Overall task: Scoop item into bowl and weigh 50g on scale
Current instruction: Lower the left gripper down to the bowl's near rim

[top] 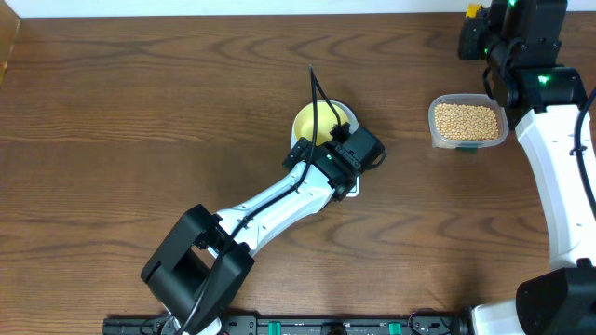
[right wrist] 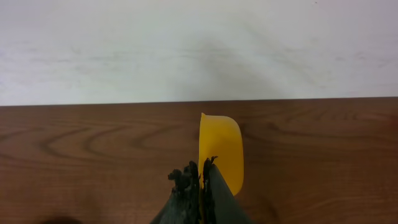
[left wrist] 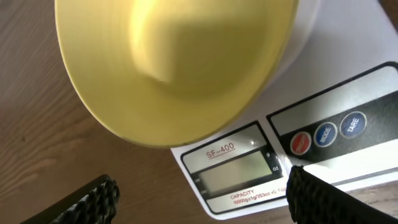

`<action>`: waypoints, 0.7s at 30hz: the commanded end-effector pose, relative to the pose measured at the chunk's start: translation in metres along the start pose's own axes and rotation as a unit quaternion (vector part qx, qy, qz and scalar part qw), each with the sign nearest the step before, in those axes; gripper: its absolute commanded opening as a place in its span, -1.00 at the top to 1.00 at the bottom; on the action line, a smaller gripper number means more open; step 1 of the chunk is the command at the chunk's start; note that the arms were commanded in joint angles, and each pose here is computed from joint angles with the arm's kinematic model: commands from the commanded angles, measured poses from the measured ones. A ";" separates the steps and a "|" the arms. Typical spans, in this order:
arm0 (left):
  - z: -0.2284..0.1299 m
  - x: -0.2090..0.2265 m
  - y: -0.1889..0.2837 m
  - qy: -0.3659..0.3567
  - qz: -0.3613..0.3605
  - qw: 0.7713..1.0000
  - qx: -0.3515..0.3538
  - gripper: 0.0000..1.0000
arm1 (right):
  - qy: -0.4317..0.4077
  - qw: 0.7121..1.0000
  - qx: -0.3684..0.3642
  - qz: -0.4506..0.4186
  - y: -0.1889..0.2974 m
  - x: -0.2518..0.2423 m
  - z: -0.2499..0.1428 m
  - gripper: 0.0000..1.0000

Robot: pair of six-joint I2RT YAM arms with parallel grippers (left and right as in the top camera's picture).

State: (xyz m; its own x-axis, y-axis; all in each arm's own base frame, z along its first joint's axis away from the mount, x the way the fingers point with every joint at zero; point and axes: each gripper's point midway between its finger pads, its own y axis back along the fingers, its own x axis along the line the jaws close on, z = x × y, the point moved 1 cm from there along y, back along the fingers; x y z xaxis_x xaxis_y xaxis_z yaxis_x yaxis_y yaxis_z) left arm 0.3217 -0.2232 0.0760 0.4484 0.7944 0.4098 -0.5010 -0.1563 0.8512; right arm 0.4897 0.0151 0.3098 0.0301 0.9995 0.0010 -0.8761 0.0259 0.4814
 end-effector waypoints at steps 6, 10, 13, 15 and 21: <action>-0.003 -0.004 -0.004 -0.007 -0.005 1.000 0.005 -0.76 | -0.007 1.000 0.004 0.002 -0.002 0.000 -0.002 0.98; -0.004 -0.012 -0.004 -0.007 -0.029 1.000 0.009 -0.76 | -0.007 1.000 0.005 0.002 -0.002 0.000 -0.003 0.98; -0.003 -0.012 -0.004 -0.006 -0.029 1.000 0.007 -0.76 | -0.007 1.000 0.005 0.002 -0.002 0.000 -0.003 0.98; -0.002 -0.012 -0.005 -0.005 -0.029 1.000 0.005 -0.76 | -0.007 1.000 0.005 0.002 -0.002 0.000 -0.003 0.98; -0.006 -0.016 -0.014 -0.011 -0.027 0.999 0.016 -0.76 | -0.007 1.000 0.006 0.002 -0.002 0.000 -0.003 0.98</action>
State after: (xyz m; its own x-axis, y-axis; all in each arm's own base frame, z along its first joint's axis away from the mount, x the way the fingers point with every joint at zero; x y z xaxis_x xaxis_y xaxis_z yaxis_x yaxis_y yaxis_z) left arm 0.3193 -0.2320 0.0706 0.4712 0.8048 0.3609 -0.4775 -0.1113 0.8715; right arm 0.4893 0.0151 0.3090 0.0301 0.9995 0.0006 -0.8743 0.0260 0.4847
